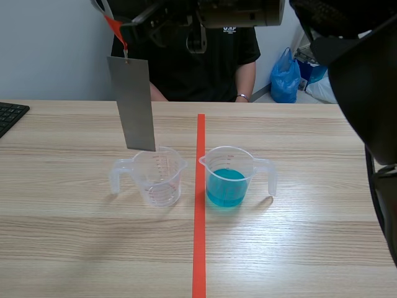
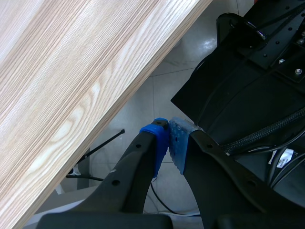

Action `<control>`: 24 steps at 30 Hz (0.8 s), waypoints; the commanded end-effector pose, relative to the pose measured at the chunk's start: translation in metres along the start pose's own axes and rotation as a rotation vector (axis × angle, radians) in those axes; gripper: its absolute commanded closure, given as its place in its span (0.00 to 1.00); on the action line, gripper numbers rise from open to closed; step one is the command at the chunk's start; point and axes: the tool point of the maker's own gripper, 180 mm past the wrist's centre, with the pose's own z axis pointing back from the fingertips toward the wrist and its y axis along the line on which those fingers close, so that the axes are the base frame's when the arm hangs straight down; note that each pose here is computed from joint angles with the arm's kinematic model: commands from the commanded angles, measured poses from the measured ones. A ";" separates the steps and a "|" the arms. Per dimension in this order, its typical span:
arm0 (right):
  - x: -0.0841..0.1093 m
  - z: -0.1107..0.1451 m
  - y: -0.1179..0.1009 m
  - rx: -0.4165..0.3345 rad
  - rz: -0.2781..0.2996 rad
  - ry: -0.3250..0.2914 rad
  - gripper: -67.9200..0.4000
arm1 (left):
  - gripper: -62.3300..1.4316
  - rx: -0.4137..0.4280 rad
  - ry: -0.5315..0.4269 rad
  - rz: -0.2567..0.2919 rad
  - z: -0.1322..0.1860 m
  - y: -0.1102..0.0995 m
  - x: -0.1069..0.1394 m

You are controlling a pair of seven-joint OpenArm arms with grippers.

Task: Do the redox reaction experiment.
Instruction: 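Put the plate into the left beaker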

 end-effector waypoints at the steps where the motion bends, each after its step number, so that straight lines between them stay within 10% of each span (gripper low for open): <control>1: 0.010 -0.002 -0.005 -0.003 0.011 -0.031 0.97 | 0.91 -0.001 -0.014 -0.006 0.001 0.003 0.003; 24: -0.029 -0.023 -0.031 -0.047 -0.109 0.012 0.97 | 0.91 -0.002 -0.014 -0.004 0.001 0.002 0.003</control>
